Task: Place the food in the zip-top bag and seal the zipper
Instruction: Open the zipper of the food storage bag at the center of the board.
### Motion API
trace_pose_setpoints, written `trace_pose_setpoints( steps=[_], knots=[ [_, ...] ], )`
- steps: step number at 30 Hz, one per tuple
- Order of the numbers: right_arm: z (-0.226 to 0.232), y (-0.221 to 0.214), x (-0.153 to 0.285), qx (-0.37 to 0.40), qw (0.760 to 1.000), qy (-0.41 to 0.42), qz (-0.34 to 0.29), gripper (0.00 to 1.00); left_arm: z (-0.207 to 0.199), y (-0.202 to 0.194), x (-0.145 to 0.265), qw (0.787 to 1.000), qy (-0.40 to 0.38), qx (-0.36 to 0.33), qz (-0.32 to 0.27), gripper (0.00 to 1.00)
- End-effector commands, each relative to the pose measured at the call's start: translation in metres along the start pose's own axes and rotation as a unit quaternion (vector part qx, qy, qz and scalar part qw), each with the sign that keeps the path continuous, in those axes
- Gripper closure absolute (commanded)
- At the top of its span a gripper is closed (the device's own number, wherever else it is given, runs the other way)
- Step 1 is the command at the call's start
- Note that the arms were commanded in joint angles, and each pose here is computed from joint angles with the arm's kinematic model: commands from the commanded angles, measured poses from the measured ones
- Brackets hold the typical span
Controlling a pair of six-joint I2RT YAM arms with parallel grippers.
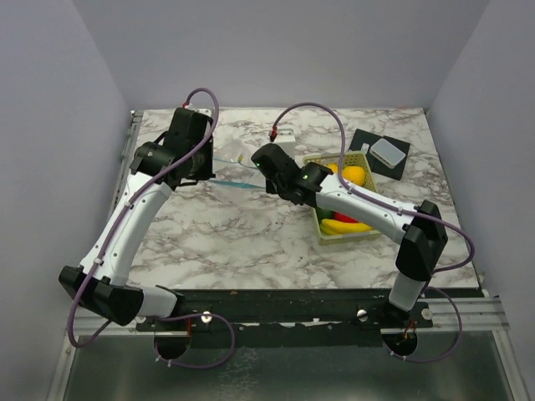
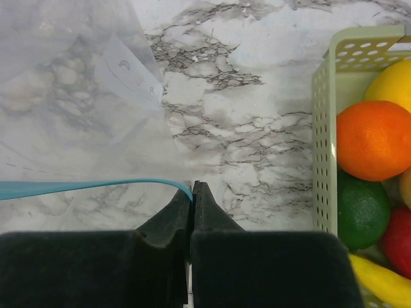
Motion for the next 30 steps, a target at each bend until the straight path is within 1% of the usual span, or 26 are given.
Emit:
trace_pose_setpoints(
  steps=[1, 9, 15, 18, 21, 23, 30],
  knots=[
    [-0.006, -0.009, -0.004, -0.033, 0.999, 0.013, 0.026, 0.99, 0.014, 0.006, 0.006, 0.997, 0.073, -0.036, 0.011, 1.00],
    [0.007, -0.033, -0.019, -0.069, 0.993, 0.055, 0.079, 0.99, -0.001, 0.003, -0.006, 0.990, 0.108, -0.084, 0.030, 1.00],
    [0.012, -0.042, -0.031, -0.075, 0.989, 0.065, 0.105, 0.99, 0.001, -0.006, -0.016, 0.983, 0.151, -0.096, 0.042, 1.00],
    [0.011, -0.046, -0.035, -0.080, 0.988, 0.066, 0.117, 0.99, -0.001, -0.009, -0.020, 0.982, 0.156, -0.100, 0.041, 1.00],
    [0.011, -0.045, -0.034, -0.083, 0.987, 0.072, 0.115, 0.89, -0.005, -0.011, -0.022, 0.983, 0.151, -0.096, 0.034, 1.00],
    [0.012, -0.041, -0.031, -0.084, 0.987, 0.076, 0.110, 0.78, -0.009, -0.011, -0.025, 0.985, 0.143, -0.094, 0.030, 1.00],
    [0.012, -0.023, -0.012, -0.090, 0.987, 0.090, 0.094, 0.51, -0.020, -0.019, -0.039, 0.989, 0.116, -0.089, 0.034, 1.00]
  ],
)
Point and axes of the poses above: each gripper's point midway between its finger pads, its own x axis back along the fingers, its own z axis along the line the jaws close on, y = z × x, the point moved 2 cm from there along x, back along the fingers, and after that the axes turned 7 degrees about -x, right-handed, at the moved point
